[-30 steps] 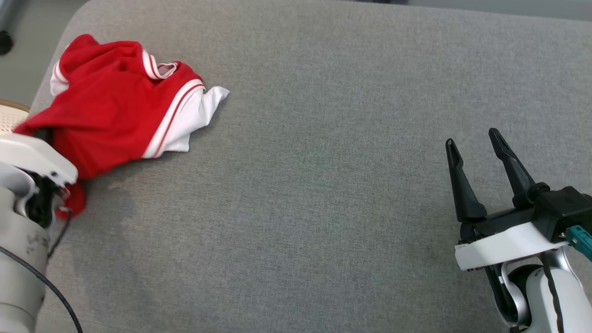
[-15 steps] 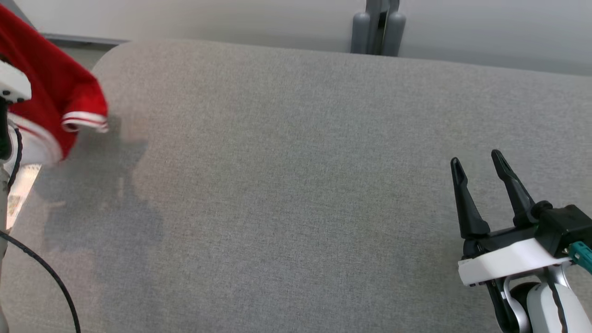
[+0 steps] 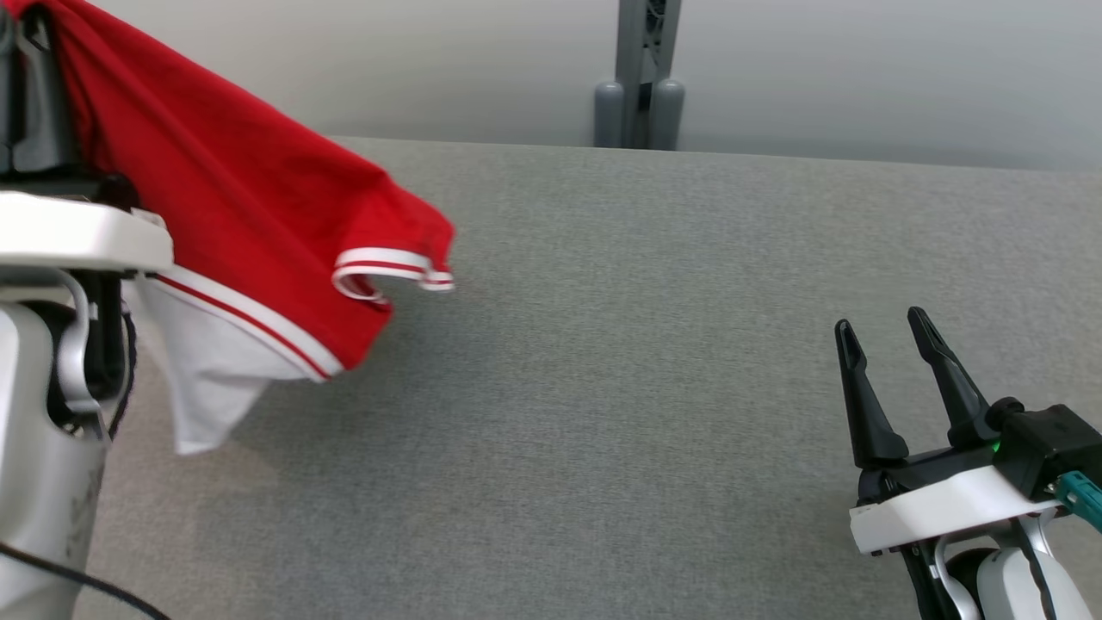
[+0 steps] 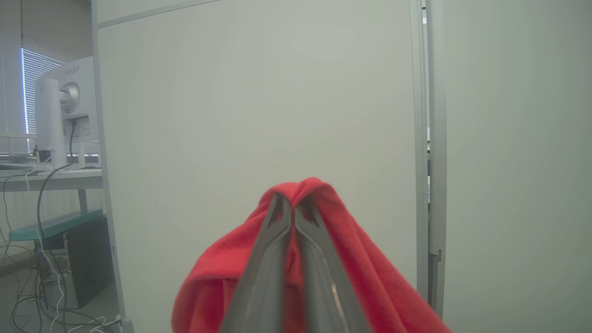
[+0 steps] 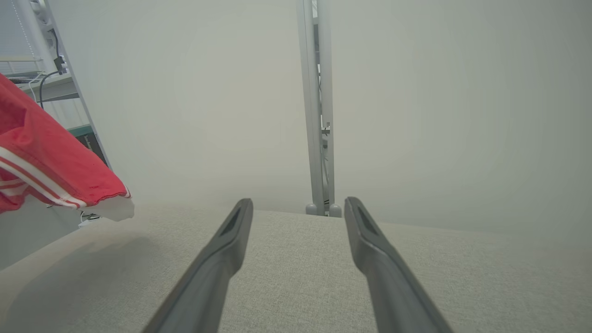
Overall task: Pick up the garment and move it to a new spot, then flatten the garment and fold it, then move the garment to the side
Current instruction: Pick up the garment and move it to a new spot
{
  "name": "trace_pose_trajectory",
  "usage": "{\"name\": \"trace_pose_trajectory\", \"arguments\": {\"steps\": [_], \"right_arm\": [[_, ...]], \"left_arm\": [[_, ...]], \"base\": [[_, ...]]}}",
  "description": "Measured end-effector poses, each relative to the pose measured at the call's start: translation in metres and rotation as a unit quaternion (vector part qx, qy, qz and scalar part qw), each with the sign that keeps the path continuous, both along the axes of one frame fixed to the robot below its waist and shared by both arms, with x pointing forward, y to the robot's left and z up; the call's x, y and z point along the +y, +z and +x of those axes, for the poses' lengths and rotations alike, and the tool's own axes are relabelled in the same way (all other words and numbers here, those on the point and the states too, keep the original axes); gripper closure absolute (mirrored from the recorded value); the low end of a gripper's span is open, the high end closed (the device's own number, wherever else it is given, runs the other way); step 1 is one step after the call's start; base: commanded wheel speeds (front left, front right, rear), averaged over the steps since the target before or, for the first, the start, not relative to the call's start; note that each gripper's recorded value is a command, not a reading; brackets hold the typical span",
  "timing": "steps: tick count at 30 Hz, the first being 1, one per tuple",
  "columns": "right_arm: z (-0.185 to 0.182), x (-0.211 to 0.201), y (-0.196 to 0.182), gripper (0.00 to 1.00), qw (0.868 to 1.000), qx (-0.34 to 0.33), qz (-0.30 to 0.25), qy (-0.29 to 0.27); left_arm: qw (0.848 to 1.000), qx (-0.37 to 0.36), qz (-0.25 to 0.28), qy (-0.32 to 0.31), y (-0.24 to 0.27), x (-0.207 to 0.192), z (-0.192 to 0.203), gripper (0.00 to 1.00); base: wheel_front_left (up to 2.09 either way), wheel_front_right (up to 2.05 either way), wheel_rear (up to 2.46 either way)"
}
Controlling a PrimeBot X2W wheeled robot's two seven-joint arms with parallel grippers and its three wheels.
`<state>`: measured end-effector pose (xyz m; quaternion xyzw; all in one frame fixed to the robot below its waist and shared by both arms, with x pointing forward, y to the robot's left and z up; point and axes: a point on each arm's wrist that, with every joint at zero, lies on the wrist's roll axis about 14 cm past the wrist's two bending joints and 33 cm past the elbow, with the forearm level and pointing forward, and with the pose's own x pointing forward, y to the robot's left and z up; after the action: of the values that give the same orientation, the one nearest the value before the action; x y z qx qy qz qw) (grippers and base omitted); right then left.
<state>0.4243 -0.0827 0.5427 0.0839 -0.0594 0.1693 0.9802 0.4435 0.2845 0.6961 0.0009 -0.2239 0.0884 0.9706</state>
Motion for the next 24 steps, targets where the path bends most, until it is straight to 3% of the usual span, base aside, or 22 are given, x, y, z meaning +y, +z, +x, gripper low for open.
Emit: {"name": "trace_pose_trajectory", "arguments": {"steps": [8, 14, 18, 24], "right_arm": [[-0.006, -0.031, 0.001, 0.00, 0.999, -0.002, 0.009, -0.042], [-0.013, -0.068, -0.005, 0.00, 0.995, 0.003, 0.015, -0.094], [-0.022, -0.095, -0.012, 0.00, 0.991, 0.010, 0.017, -0.134], [-0.036, -0.132, -0.024, 0.00, 0.982, 0.025, 0.014, -0.188]], "left_arm": [[0.992, 0.056, 0.035, -0.110, -0.027, -0.093, 0.011, 1.00], [0.964, 0.118, 0.053, -0.231, -0.071, -0.186, 0.025, 1.00], [0.923, 0.172, 0.072, -0.337, -0.113, -0.262, 0.018, 1.00], [0.838, 0.248, 0.106, -0.475, -0.179, -0.358, -0.018, 1.00]], "base": [[0.00, 0.00, 0.00], [0.00, 0.00, 0.00], [0.00, 0.00, 0.00], [0.00, 0.00, 0.00]]}}
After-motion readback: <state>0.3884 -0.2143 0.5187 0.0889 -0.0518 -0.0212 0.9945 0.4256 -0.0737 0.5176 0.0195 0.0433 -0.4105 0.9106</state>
